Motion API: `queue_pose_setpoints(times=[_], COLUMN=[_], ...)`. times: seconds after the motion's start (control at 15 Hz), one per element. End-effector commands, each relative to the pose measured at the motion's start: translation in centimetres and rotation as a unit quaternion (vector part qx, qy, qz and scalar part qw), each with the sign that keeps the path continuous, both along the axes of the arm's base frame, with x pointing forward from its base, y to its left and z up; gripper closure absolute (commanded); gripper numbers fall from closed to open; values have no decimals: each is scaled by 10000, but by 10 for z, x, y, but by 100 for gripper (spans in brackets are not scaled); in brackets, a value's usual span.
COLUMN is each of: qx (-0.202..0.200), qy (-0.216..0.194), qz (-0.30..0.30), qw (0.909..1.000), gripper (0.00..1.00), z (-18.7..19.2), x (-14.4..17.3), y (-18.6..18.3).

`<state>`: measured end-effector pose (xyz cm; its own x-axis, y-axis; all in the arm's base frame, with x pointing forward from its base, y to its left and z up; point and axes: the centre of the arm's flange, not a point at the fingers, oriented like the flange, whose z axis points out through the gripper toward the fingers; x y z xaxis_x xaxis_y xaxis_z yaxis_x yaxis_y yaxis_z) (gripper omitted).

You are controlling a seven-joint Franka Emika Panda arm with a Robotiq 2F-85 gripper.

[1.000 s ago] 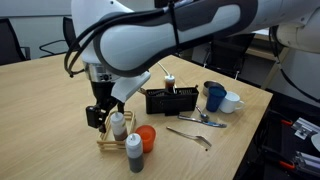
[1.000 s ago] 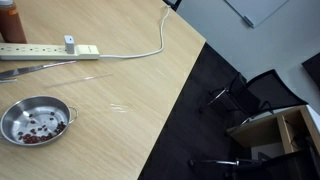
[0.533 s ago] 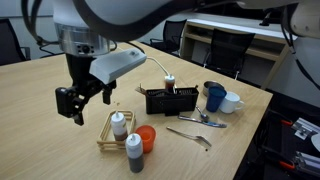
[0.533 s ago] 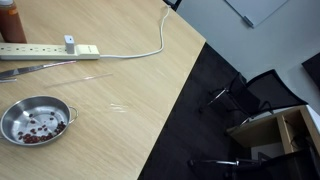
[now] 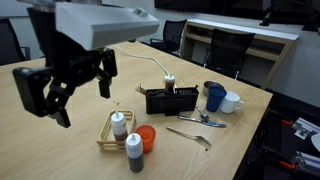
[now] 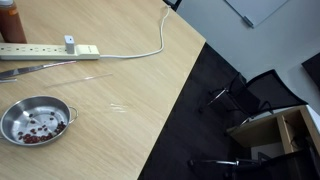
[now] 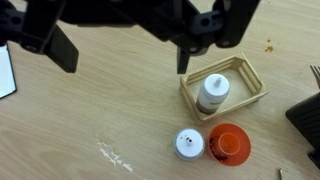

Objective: Put a sauce bottle in the basket

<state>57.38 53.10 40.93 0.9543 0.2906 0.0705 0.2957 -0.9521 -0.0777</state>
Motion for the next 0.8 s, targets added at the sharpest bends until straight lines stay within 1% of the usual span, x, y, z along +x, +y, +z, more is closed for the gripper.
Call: queue_pose_setpoints(times=[0.0,0.73], qx=[-22,-41], qy=[21,39], qz=[-18,-31], qw=[10000,10000], gripper=[0,0], z=[-3,-6], x=[2,3], y=[-3,-5])
